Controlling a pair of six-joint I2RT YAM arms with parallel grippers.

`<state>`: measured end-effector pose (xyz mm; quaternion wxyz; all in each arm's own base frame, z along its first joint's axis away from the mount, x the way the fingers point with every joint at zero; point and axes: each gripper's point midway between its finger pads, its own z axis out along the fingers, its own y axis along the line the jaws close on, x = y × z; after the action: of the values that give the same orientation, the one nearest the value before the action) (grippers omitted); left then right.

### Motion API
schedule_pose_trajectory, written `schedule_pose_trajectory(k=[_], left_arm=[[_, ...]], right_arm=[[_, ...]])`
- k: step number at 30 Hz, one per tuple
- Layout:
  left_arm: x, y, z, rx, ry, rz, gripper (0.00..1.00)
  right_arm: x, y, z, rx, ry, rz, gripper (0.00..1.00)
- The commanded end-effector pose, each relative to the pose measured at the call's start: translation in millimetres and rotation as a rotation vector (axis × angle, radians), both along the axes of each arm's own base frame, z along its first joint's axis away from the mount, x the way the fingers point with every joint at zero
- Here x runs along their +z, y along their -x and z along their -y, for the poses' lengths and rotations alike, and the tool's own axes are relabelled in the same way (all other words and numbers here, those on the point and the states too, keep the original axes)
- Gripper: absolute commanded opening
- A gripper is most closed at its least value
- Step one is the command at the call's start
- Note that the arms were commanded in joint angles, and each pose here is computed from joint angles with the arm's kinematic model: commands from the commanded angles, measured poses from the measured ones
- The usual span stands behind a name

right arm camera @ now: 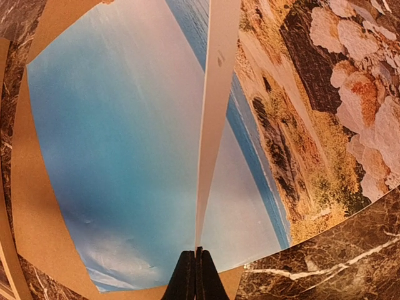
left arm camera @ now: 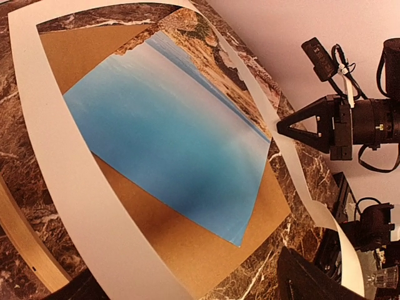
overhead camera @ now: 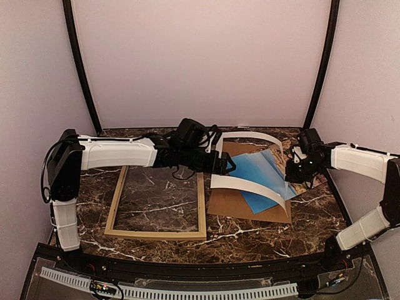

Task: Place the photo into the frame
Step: Place the mat board on the glass panel.

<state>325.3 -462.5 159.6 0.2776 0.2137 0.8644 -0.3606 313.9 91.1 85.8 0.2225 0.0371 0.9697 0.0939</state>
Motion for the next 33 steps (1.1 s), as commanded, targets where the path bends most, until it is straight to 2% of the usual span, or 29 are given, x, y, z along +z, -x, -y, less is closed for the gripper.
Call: schedule_pose_trajectory(k=[1, 8, 15, 28, 33], left_arm=[[30.0, 6.2, 1.3, -0.064, 0.129, -0.031, 0.90], [43.8, 4.5, 3.4, -0.100, 0.223, -0.065, 0.95], [45.4, 3.6, 3.9, -0.107, 0.229, -0.057, 0.99], [22.4, -5.2, -0.4, -0.077, 0.150, -0.041, 0.99], [8.7, -18.5, -16.2, 0.014, 0.044, -0.009, 0.99]], right_arm=[[18.0, -10.7, -10.2, 0.009, -0.001, 0.053, 0.00], [17.8, -13.9, -13.5, 0.004, 0.043, 0.068, 0.00], [17.3, -15.9, -12.5, -0.005, 0.088, 0.075, 0.00], [29.9, -21.5, -18.0, -0.010, 0.186, 0.122, 0.00], [39.0, -24.0, -17.4, -0.015, 0.212, 0.144, 0.00]])
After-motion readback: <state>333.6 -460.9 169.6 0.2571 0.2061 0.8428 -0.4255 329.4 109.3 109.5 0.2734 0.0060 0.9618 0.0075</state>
